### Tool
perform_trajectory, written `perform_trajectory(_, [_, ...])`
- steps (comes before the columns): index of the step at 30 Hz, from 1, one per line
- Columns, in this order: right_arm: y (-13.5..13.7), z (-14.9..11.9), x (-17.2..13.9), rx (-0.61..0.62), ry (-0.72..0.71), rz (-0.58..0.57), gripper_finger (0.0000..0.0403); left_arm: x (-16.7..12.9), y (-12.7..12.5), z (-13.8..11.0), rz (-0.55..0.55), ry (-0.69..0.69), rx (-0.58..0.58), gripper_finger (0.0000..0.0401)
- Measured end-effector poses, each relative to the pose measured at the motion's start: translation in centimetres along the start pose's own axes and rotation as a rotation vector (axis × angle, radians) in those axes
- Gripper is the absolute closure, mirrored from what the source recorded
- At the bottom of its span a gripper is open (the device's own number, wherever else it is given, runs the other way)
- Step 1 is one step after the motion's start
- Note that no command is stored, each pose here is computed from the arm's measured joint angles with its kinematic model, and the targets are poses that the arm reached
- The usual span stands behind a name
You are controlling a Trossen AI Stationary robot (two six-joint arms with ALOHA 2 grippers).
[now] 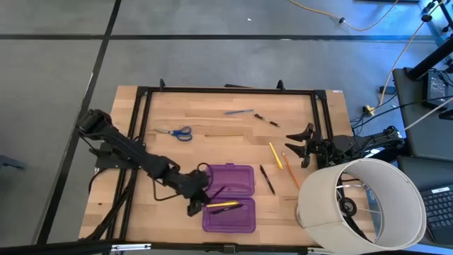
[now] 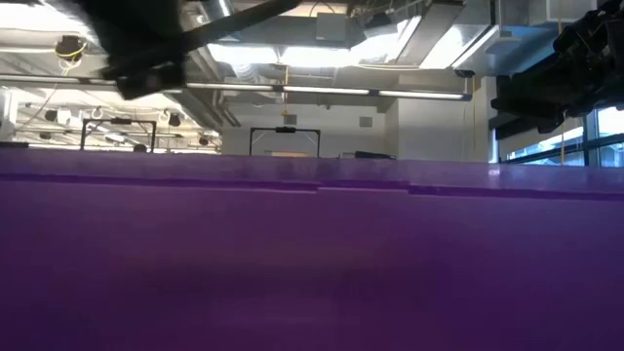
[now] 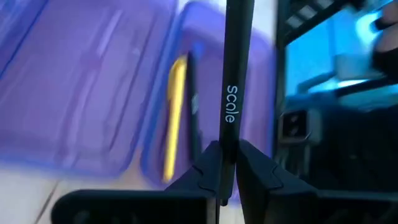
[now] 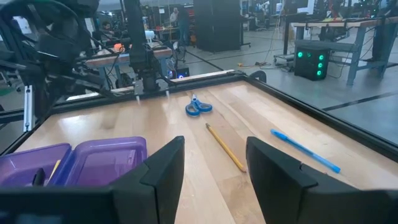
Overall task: Pick & place school supplies into a supply box
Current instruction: Put the left black pen into the violet supply box
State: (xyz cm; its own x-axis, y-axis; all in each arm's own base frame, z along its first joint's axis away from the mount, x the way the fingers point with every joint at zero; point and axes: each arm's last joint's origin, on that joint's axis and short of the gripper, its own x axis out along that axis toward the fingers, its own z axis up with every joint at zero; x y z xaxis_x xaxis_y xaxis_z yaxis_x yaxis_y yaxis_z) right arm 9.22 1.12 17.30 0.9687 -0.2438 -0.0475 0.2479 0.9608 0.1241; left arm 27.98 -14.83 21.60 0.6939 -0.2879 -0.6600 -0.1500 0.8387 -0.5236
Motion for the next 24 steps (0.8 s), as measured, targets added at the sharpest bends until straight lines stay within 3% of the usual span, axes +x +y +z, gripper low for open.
perform_trajectory(9, [0.0, 0.0, 0.0, 0.001, 0.0, 0.0, 0.0227, 4.4, -1.7, 3.4, -0.045, 0.1, 0.17, 0.0381])
perform_trajectory(17, [0.0, 0.0, 0.0, 0.001, -0.001, 0.0, 0.0227, 7.8, -3.9, 5.2, 0.119, 0.327, 0.228, 0.0381])
perform_trajectory(24, [0.0, 0.0, 0.0, 0.006, 0.0, 0.0, 0.0227, 9.5, -3.8, 5.6, 0.238, 0.465, 0.185, 0.0381])
